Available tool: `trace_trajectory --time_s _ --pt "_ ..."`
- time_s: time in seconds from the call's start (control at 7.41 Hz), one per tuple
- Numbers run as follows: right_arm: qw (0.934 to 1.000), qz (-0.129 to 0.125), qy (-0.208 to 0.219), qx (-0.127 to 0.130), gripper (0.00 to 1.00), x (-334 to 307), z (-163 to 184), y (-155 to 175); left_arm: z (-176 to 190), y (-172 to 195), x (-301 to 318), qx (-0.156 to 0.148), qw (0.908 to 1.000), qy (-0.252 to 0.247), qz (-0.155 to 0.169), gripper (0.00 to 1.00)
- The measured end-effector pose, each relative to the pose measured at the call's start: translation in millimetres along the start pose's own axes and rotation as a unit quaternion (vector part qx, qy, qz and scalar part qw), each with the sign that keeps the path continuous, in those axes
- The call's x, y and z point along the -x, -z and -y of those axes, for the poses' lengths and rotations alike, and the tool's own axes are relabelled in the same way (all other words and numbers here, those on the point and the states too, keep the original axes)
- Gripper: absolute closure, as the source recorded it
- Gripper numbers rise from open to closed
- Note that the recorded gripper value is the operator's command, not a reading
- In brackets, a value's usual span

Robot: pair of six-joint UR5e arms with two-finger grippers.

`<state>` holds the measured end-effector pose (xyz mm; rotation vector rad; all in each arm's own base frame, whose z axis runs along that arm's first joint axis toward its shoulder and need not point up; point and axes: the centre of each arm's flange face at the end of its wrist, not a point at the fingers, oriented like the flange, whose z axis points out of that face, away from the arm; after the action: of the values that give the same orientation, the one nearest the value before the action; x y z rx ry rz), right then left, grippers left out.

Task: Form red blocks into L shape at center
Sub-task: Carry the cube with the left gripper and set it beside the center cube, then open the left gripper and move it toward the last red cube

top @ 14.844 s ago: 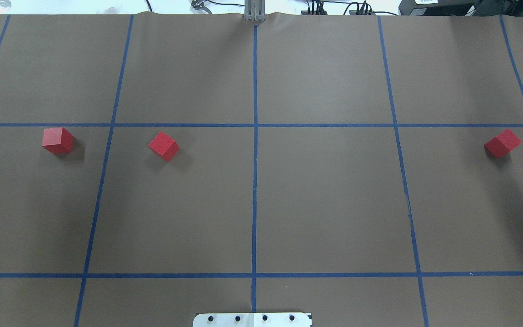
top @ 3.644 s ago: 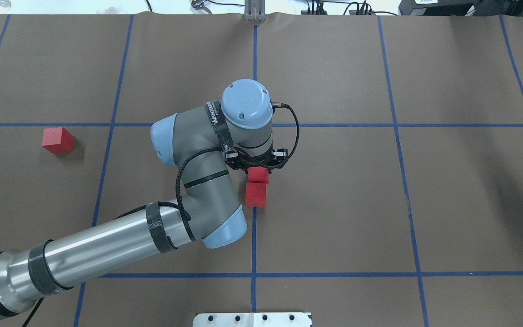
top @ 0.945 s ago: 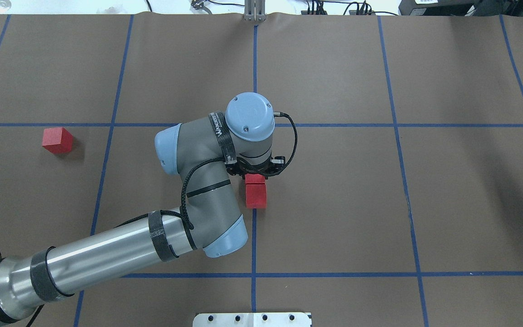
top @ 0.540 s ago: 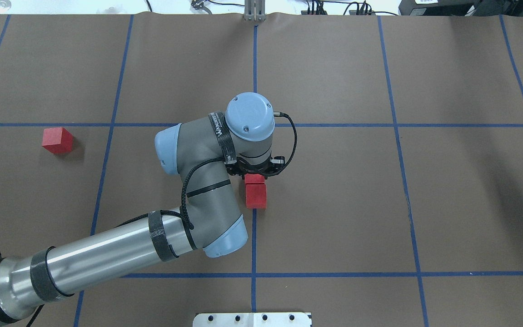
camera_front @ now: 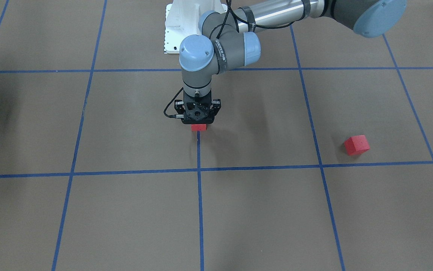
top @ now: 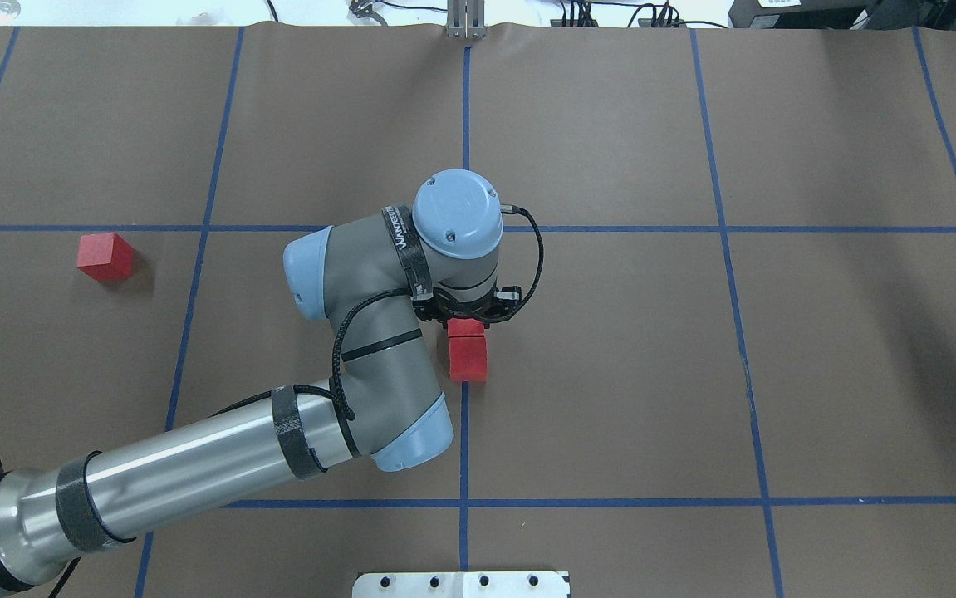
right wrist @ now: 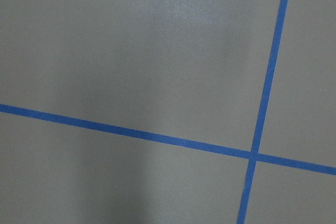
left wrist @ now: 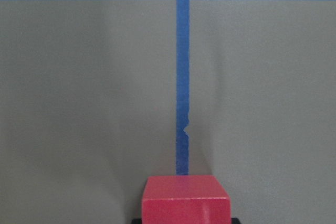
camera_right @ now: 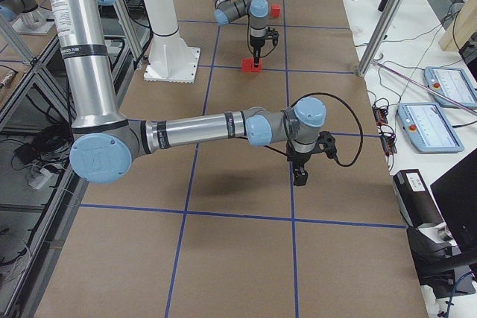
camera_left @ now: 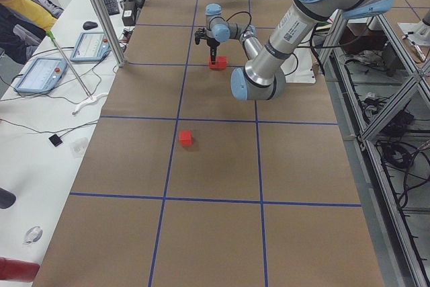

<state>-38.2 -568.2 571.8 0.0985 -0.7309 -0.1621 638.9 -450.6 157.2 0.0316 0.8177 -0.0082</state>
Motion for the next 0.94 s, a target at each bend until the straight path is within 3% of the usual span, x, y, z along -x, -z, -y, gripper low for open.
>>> trace_trajectory --time_s 0.54,0.94 --pt "1.0 0.0 0.0 0.0 0.0 0.0 -0.1 0.0 2.1 7.0 -1.2 -0.004 1.0 -0.003 -0.005 0.01" --pt "1.0 -0.001 -0.001 0.0 0.0 -2.1 -1.5 -0.2 12.4 54.6 11.7 -0.012 0.9991 -0.034 -0.02 0.01"
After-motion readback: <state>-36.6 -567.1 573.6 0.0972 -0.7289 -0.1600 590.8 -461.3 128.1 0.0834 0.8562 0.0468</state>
